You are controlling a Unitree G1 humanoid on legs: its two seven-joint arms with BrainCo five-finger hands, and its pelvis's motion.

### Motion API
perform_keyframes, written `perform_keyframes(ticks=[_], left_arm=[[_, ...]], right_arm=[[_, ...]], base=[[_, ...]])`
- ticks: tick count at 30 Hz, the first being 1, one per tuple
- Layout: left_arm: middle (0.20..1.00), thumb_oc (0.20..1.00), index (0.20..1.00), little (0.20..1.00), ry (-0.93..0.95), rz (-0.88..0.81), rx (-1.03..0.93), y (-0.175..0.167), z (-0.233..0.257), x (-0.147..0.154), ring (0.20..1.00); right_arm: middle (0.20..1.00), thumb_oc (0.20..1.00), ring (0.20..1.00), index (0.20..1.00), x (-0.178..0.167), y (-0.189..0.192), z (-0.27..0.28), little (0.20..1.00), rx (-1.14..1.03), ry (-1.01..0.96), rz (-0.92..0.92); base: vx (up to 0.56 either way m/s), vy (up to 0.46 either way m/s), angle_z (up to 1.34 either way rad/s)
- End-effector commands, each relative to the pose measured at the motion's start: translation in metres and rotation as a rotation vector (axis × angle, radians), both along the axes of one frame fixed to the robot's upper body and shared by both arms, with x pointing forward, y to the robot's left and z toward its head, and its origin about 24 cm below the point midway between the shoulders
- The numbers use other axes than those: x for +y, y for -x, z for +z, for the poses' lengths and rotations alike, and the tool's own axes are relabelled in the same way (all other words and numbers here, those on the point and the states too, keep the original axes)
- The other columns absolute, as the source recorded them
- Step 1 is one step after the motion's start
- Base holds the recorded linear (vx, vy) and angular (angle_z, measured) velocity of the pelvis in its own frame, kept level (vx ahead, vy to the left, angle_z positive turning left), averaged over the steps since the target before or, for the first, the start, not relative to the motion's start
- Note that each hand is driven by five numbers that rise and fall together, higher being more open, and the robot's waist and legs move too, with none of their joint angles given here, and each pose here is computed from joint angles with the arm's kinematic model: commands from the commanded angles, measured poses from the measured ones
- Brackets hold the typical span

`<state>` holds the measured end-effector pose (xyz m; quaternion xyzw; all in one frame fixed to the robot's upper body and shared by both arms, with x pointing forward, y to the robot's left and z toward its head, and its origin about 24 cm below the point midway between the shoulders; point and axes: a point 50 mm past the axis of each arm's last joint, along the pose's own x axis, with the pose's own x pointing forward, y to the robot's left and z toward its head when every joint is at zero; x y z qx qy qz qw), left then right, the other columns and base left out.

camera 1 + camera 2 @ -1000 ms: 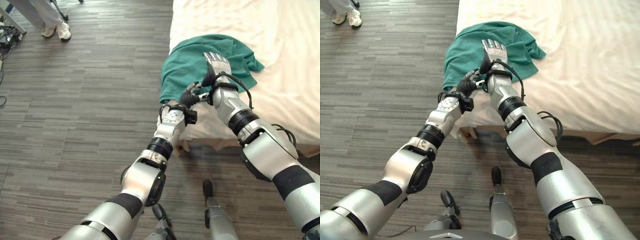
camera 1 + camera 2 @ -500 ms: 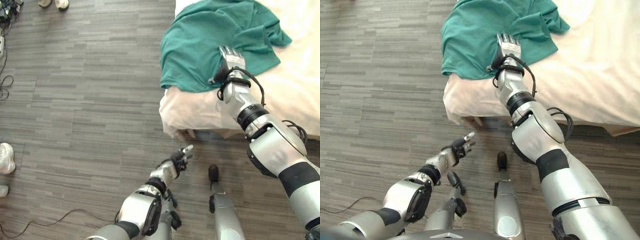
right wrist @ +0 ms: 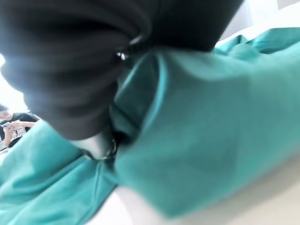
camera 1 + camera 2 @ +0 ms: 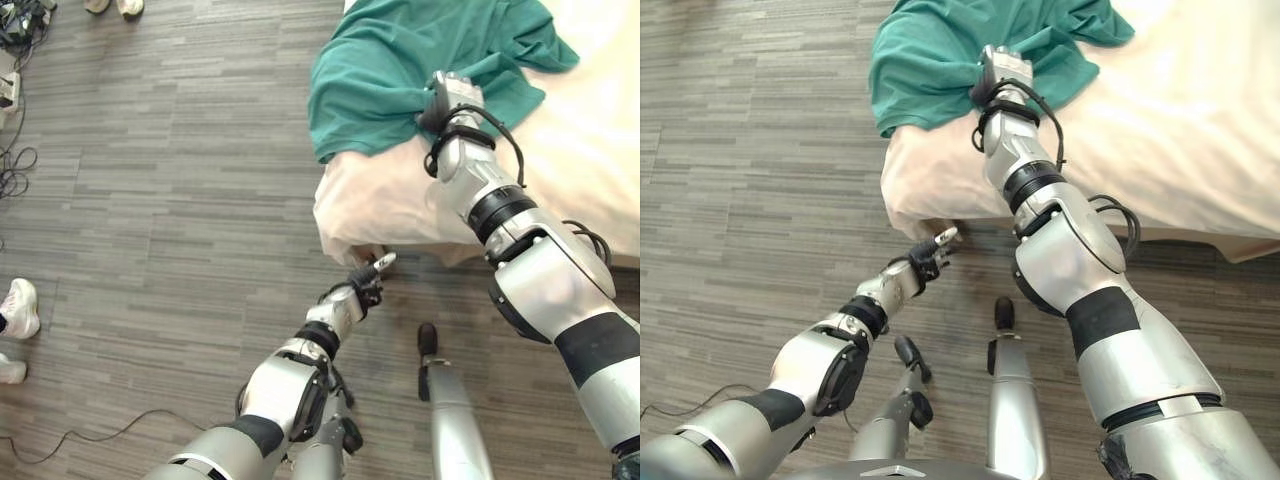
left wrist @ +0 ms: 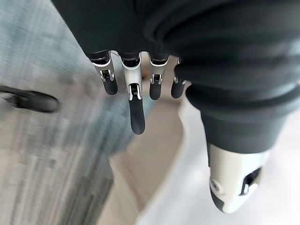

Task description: Pick up bed clothes into laundry basket.

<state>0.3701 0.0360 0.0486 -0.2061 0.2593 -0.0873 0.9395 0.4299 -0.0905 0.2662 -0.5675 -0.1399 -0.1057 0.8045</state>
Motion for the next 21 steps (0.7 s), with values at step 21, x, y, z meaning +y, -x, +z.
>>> perform_keyframes(ticks=[21], left_arm=[[1.000,1.000,1.000,1.000,0.040,0.051,-0.005,0.015,-0.023,0.019,1.000]], right_arm=[[0.200,0.200,0.200,0.200,0.023,0.017,0.072,0.200,-0.269,-0.062,0.113]], base=[[-0.01,0.144,-0.46]])
